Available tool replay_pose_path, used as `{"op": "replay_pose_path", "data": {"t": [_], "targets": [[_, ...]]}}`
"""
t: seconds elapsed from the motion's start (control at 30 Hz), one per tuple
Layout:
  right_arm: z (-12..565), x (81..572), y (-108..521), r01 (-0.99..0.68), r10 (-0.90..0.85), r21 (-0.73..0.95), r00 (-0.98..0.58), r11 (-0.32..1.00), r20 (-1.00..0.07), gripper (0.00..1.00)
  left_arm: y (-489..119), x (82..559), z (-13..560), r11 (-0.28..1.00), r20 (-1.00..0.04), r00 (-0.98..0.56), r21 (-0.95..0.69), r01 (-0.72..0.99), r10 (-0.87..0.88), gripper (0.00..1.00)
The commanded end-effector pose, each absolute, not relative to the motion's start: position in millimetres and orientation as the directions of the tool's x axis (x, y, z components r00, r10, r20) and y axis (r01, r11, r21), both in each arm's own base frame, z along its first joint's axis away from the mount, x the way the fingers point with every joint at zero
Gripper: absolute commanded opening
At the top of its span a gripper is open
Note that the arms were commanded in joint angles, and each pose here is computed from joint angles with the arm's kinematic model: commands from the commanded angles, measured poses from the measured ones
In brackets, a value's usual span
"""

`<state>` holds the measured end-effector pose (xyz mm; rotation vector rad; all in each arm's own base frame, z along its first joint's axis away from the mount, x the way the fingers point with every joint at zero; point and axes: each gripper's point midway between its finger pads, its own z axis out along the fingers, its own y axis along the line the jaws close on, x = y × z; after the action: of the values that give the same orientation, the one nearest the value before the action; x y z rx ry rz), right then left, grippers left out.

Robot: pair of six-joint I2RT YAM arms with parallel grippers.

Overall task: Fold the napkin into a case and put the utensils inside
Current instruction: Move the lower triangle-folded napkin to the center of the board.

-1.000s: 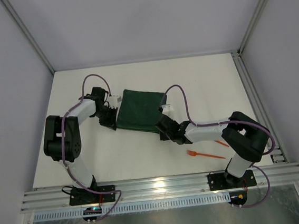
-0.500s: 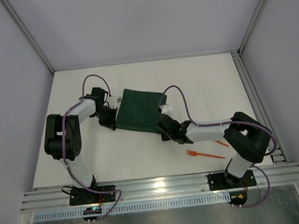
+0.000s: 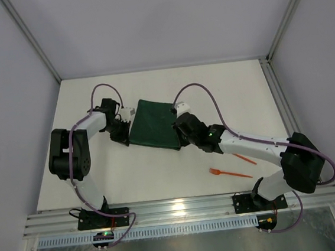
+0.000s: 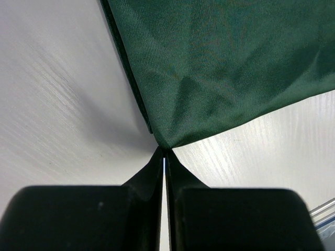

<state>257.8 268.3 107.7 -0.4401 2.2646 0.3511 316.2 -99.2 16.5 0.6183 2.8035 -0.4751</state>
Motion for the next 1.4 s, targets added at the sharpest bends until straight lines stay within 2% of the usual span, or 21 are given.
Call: {"op": "replay_pose_path", "data": {"t": [0.0, 0.03, 0.1, 0.17, 0.2, 0.27, 0.3, 0.37, 0.57, 0.73, 0.83, 0.87, 1.0, 1.27, 1.37], "targets": [[126.0, 288.0, 303.5, -0.464, -0.221, 0.108, -0.598, 0.879, -0.770, 0.26, -96.4, 320.3, 20.8, 0.854, -0.329, -0.867, -0.243, 0.460, 0.374, 0.00], [140.0, 300.2, 318.6, -0.470, -0.207, 0.120, -0.585, 0.874, -0.784, 0.24, -96.2, 319.4, 20.6, 0.854, -0.329, -0.867, -0.243, 0.460, 0.374, 0.00], [112.9, 308.6, 336.3, -0.479, -0.243, 0.119, -0.626, 0.870, -0.741, 0.21, -95.6, 318.9, 21.2, 0.854, -0.332, -0.866, -0.238, 0.462, 0.375, 0.02], [118.3, 320.8, 359.3, -0.490, -0.218, 0.160, -0.625, 0.857, -0.750, 0.17, -95.3, 318.8, 23.6, 0.855, -0.338, -0.863, -0.235, 0.463, 0.375, 0.10], [103.1, 321.8, 371.3, -0.498, -0.222, 0.184, -0.648, 0.848, -0.729, 0.16, -95.1, 318.1, 24.6, 0.853, -0.338, -0.863, -0.237, 0.465, 0.376, 0.18], [107.7, 332.5, 389.5, -0.498, -0.197, 0.214, -0.648, 0.840, -0.736, 0.14, -95.8, 318.4, 29.5, 0.850, -0.347, -0.858, -0.237, 0.470, 0.378, 0.27], [90.5, 336.4, 394.3, -0.483, -0.202, 0.215, -0.672, 0.849, -0.713, 0.12, -95.2, 317.0, 34.3, 0.848, -0.351, -0.857, -0.239, 0.473, 0.379, 0.32], [87.2, 343.8, 405.6, -0.474, -0.196, 0.222, -0.683, 0.852, -0.704, 0.10, -97.1, 318.3, 43.9, 0.842, -0.367, -0.851, -0.251, 0.478, 0.375, 0.34], [36.0, 332.8, 413.5, -0.443, -0.219, 0.263, -0.774, 0.857, -0.594, 0.04, -90.5, 314.8, 78.7, 0.835, -0.411, -0.839, -0.264, 0.483, 0.355, 0.36], [13.4, 298.8, 393.1, -0.456, -0.281, 0.273, -0.820, 0.847, -0.499, 0.04, -92.5, 313.3, 100.1, 0.826, -0.443, -0.824, -0.267, 0.497, 0.353, 0.36], [5.2, 274.9, 370.3, -0.452, -0.314, 0.261, -0.844, 0.853, -0.434, 0.04, -104.6, 307.6, 116.3, 0.792, -0.463, -0.819, -0.328, 0.515, 0.340, 0.37], [4.3, 267.2, 366.7, -0.457, -0.325, 0.271, -0.849, 0.847, -0.416, 0.04, -112.2, 295.9, 121.8, 0.764, -0.440, -0.833, -0.390, 0.514, 0.335, 0.38], [-1.2, 232.1, 342.4, -0.469, -0.362, 0.296, -0.864, 0.832, -0.350, 0.04, -123.2, 278.5, 142.7, 0.705, -0.439, -0.828, -0.458, 0.541, 0.350, 0.38], [22.0, 175.2, 326.5, -0.477, -0.345, 0.441, -0.872, 0.760, -0.348, 0.04, -145.9, 223.0, 145.8, 0.559, -0.432, -0.715, -0.446, 0.699, 0.550, 0.43], [49.0, 172.8, 326.3, -0.478, -0.307, 0.478, -0.867, 0.737, -0.393, 0.05, -156.4, 208.0, 145.2, 0.494, -0.444, -0.602, -0.345, 0.798, 0.664, 0.47]]}}
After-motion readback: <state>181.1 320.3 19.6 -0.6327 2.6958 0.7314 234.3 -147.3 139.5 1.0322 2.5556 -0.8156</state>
